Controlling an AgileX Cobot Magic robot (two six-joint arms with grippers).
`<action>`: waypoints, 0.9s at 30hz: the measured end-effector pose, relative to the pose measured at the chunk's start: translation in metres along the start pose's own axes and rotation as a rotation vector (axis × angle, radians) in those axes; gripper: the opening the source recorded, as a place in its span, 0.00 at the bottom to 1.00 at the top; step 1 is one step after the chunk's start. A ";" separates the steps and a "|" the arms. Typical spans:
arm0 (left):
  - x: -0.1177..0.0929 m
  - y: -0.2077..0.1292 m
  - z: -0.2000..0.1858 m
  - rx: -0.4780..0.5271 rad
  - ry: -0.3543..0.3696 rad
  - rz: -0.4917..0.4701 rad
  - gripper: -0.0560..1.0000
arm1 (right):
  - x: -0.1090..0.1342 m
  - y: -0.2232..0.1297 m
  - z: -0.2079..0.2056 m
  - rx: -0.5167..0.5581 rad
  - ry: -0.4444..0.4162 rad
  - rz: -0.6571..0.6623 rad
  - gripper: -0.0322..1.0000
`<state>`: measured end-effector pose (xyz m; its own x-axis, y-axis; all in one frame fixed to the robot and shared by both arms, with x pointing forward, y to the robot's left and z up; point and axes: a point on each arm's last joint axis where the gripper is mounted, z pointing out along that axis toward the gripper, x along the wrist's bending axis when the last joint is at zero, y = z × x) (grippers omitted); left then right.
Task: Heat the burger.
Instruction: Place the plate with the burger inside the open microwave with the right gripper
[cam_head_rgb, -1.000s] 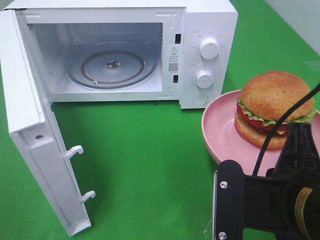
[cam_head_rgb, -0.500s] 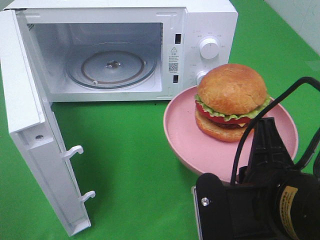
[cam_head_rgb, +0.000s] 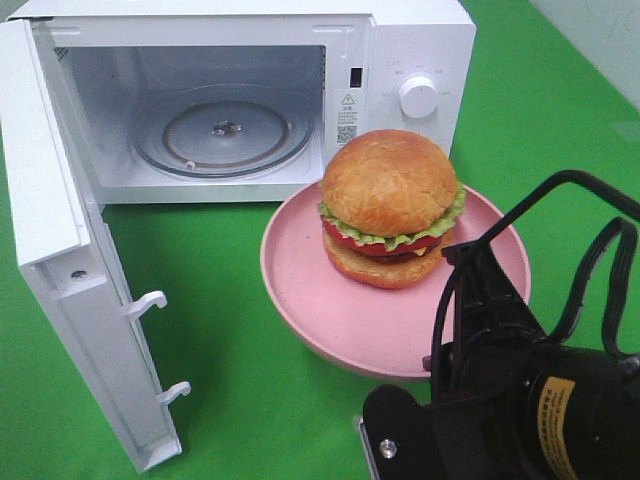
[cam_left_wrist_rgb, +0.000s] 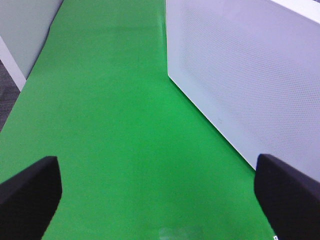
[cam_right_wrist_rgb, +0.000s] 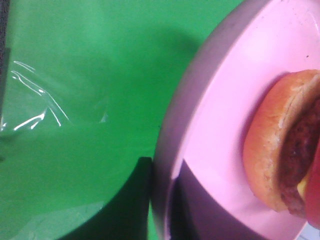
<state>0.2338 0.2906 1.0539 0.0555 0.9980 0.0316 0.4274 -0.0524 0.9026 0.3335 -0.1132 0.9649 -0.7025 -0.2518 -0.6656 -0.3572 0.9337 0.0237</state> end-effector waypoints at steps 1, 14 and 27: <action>0.000 0.000 0.000 0.000 0.000 0.000 0.99 | 0.000 0.000 0.000 0.000 0.000 0.000 0.06; 0.000 0.000 0.000 0.000 0.000 0.000 0.99 | -0.025 -0.021 0.022 -0.098 0.002 -0.113 0.06; 0.000 0.000 0.000 0.000 0.000 0.000 0.99 | -0.036 -0.048 0.034 -0.129 0.033 -0.273 0.06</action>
<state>0.2338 0.2906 1.0539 0.0555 0.9980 0.0316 0.4274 -0.0524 0.9026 0.3974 -0.1401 0.9624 -0.5886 -0.4994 -0.6358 -0.6094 0.7908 -0.0569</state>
